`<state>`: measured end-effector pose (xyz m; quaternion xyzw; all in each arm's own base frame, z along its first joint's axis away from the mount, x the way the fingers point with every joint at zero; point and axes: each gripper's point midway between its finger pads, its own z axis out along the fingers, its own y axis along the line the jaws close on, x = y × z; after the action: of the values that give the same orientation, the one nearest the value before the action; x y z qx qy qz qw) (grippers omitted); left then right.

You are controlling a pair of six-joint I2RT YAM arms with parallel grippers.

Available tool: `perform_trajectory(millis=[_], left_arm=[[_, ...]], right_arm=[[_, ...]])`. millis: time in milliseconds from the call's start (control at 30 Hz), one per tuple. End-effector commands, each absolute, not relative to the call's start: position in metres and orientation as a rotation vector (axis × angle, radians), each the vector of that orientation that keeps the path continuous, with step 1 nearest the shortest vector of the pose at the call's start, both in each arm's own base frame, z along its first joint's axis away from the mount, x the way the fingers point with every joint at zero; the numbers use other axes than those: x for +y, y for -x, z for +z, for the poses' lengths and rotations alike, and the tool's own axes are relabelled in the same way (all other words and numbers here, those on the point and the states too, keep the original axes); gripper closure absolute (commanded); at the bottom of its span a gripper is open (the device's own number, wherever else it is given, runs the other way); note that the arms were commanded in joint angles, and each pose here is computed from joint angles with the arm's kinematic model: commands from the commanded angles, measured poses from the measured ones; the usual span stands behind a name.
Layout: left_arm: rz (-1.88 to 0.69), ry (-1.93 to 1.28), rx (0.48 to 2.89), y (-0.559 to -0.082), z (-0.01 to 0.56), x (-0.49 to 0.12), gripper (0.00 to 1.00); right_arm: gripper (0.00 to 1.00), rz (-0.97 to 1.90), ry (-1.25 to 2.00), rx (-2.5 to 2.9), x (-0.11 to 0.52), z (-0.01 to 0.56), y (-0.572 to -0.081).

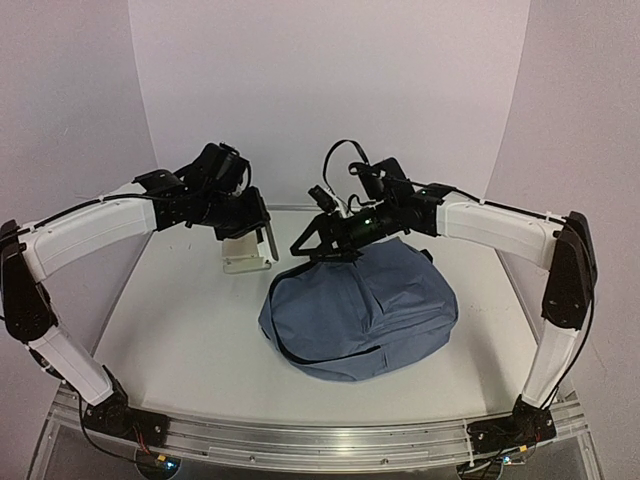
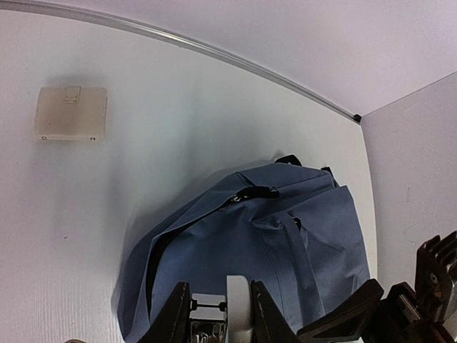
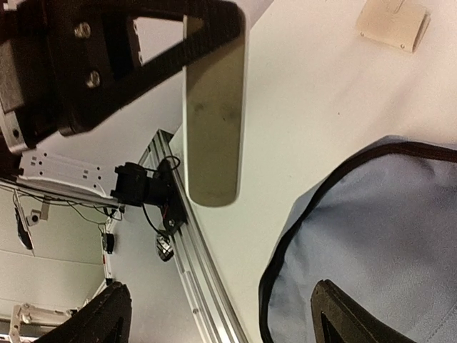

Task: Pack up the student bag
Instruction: Pick up the stationery from the center of the board.

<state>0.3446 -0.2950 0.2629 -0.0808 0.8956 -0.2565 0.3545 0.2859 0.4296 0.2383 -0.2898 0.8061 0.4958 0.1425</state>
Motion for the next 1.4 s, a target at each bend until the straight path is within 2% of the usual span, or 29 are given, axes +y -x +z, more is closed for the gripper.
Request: perform_trajectory(millis=[0, 533, 733, 1067, 1133, 1200, 1267, 1367], left_arm=[[-0.811, 0.238, 2.204, -0.353, 0.298, -0.312, 1.0], [-0.889, 0.259, 2.205, -0.361, 0.296, -0.332, 1.0], [-0.886, 0.259, 2.214, -0.363, 0.292, -0.335, 1.0], [-0.944, 0.253, 2.201, -0.364, 0.298, -0.343, 1.0], [-0.935, 0.261, 2.206, -0.364, 0.296, -0.342, 0.98], [-0.923, 0.274, 2.209, -0.364, 0.296, -0.339, 0.88], [-0.916, 0.288, 2.199, -0.363, 0.299, -0.333, 0.72], [-0.939, 0.324, 2.169, -0.363, 0.305, -0.316, 0.35]], right_arm=[[0.16, 1.468, 0.715, 2.249, 0.446, 0.251, -0.309], [0.34, 1.519, 0.635, 2.25, 0.475, 0.242, -0.331], [0.36, 1.565, 0.654, 2.242, 0.478, 0.242, -0.325], [0.69, 1.545, 0.602, 2.255, 0.479, 0.239, -0.331], [0.83, 1.547, 0.593, 2.255, 0.479, 0.241, -0.333], [0.98, 1.551, 0.585, 2.248, 0.479, 0.245, -0.334], [1.0, 1.558, 0.563, 2.243, 0.475, 0.251, -0.339], [1.0, 1.569, 0.517, 2.223, 0.464, 0.264, -0.353]])
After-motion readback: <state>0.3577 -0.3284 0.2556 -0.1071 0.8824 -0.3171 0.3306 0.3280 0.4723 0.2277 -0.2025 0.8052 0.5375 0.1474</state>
